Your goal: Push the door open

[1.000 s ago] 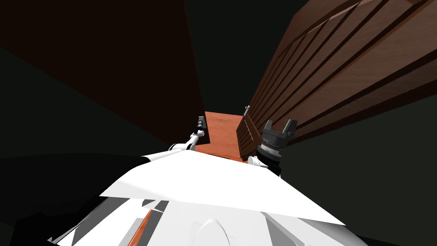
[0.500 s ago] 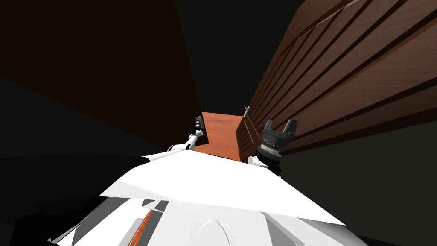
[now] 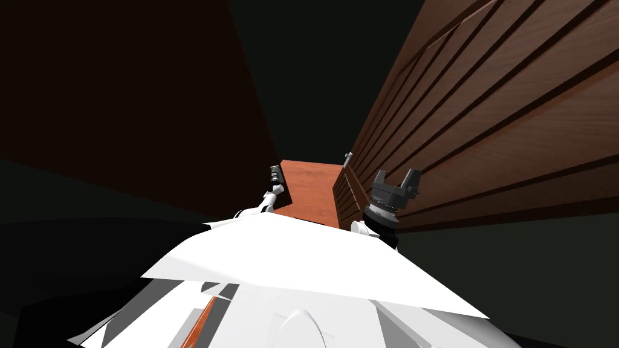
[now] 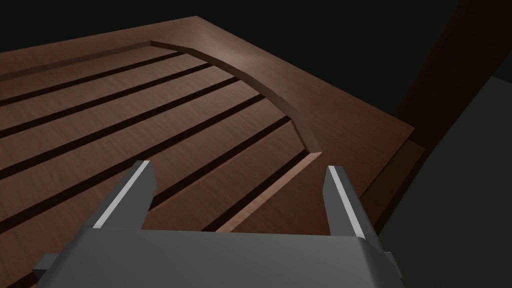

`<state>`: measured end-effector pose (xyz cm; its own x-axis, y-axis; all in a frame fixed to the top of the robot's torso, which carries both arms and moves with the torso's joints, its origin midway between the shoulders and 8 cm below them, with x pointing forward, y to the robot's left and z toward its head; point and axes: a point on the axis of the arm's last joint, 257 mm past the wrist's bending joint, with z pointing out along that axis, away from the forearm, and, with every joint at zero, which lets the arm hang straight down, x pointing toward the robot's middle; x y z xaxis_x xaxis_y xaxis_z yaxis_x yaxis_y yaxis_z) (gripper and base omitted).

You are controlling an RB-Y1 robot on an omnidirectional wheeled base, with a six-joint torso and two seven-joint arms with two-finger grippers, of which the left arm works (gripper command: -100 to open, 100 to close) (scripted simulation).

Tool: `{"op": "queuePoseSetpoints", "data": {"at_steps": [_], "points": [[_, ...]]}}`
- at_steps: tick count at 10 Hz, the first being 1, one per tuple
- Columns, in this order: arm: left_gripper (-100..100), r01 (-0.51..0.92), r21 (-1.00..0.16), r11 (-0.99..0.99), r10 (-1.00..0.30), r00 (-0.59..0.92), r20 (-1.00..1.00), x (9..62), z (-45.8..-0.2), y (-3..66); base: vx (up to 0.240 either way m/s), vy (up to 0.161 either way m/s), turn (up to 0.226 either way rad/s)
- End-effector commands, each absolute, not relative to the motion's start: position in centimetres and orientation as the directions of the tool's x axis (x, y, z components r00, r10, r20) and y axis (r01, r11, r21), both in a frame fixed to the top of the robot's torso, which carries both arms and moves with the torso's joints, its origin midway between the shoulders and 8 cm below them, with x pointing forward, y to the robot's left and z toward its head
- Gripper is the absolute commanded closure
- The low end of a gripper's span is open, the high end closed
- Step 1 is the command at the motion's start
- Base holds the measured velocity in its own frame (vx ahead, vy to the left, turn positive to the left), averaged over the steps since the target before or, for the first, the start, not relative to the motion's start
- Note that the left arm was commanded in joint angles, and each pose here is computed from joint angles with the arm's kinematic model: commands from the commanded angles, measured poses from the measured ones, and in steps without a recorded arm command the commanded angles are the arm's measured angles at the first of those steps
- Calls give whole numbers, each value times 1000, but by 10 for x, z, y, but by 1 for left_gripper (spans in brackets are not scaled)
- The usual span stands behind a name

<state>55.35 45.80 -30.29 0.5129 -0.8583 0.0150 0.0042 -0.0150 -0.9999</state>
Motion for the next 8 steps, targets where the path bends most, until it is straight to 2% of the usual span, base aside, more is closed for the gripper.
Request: {"op": "queuePoseSetpoints", "data": {"at_steps": [1, 6, 8], "points": [[100, 7, -1000, -8, -829, 559, 11, 543, -299, 486, 197, 0, -46], [100, 6, -1000, -7, -755, 656, 9, 508, -299, 537, 185, -8, -42], [100, 6, -1000, -7, -755, 656, 9, 508, -299, 537, 85, 11, 9]]}}
